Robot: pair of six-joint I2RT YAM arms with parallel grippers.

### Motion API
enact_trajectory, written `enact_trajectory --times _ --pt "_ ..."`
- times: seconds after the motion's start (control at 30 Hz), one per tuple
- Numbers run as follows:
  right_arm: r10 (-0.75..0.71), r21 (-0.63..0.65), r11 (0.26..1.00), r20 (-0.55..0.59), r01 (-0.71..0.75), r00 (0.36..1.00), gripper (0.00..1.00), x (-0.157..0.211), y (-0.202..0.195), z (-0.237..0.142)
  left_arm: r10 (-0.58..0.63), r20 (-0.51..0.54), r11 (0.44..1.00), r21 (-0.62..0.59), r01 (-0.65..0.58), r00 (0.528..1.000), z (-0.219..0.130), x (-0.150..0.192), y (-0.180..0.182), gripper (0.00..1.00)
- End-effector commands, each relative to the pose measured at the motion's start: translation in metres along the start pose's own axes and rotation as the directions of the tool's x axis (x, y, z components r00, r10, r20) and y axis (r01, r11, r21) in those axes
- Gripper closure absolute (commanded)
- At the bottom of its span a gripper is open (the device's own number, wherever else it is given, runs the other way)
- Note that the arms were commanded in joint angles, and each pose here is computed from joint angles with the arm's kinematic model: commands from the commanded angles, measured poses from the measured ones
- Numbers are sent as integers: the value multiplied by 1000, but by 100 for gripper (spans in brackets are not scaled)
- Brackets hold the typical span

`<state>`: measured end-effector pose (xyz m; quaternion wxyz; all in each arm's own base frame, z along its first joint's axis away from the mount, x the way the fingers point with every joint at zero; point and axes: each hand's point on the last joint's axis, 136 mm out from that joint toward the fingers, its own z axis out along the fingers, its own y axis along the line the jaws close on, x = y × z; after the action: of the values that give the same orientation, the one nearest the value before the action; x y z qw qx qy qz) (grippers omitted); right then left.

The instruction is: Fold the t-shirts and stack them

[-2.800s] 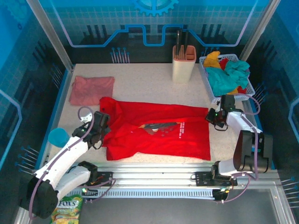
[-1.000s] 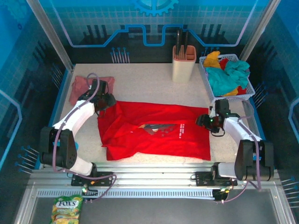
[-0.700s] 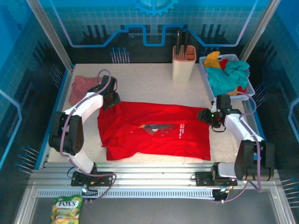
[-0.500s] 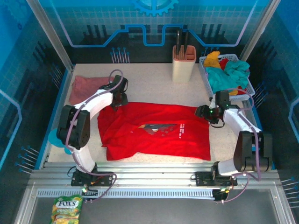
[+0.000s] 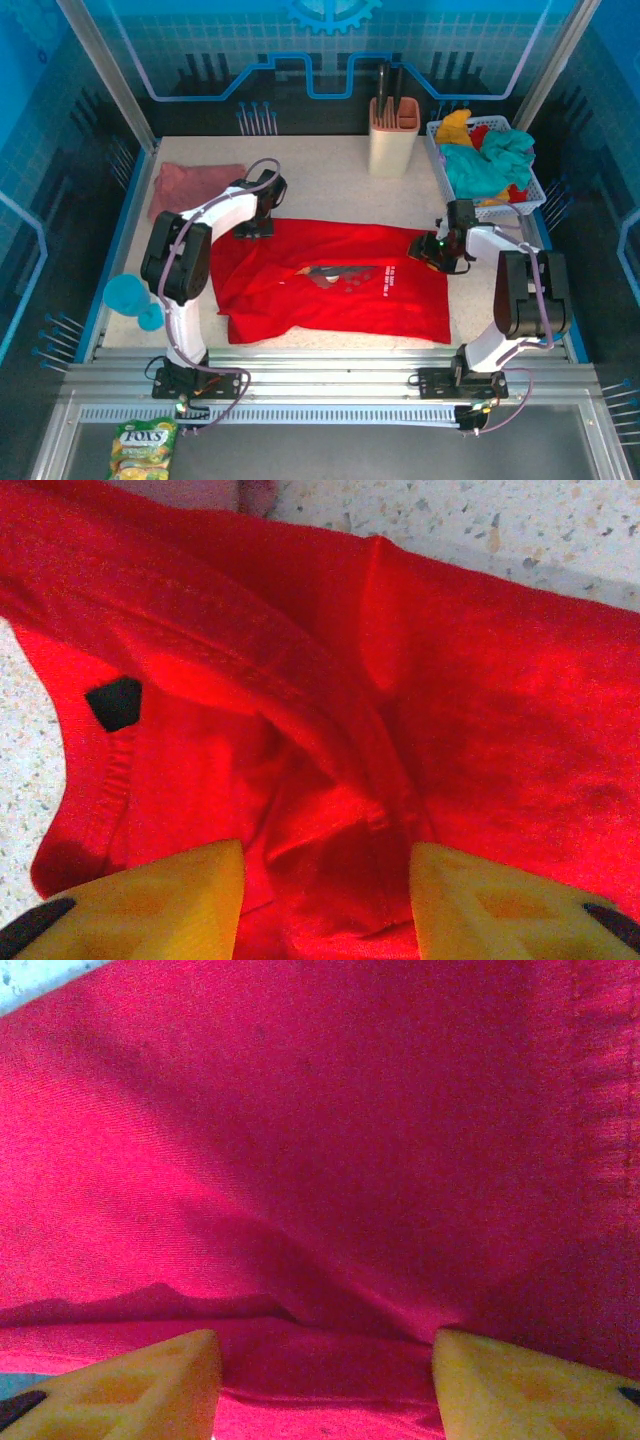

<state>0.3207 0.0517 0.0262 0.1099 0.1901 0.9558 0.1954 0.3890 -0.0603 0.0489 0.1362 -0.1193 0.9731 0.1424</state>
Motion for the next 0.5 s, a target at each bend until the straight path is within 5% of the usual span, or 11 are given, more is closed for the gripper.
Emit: enact_trajectory --times 0.0,0.23,0.47 --pt "-6 -5 1000 9 6 1000 42 -6 5 2 16 7 1000 -19 -16 1000 -13 6 8 51" --pt "-9 -6 1000 -6 9 1000 43 -4 4 6 42 -7 998 49 -41 999 -13 9 -17 44" --pt "-8 -1 1000 -2 8 1000 43 -4 1 5 88 -58 996 -22 -90 994 3 17 -14 42"
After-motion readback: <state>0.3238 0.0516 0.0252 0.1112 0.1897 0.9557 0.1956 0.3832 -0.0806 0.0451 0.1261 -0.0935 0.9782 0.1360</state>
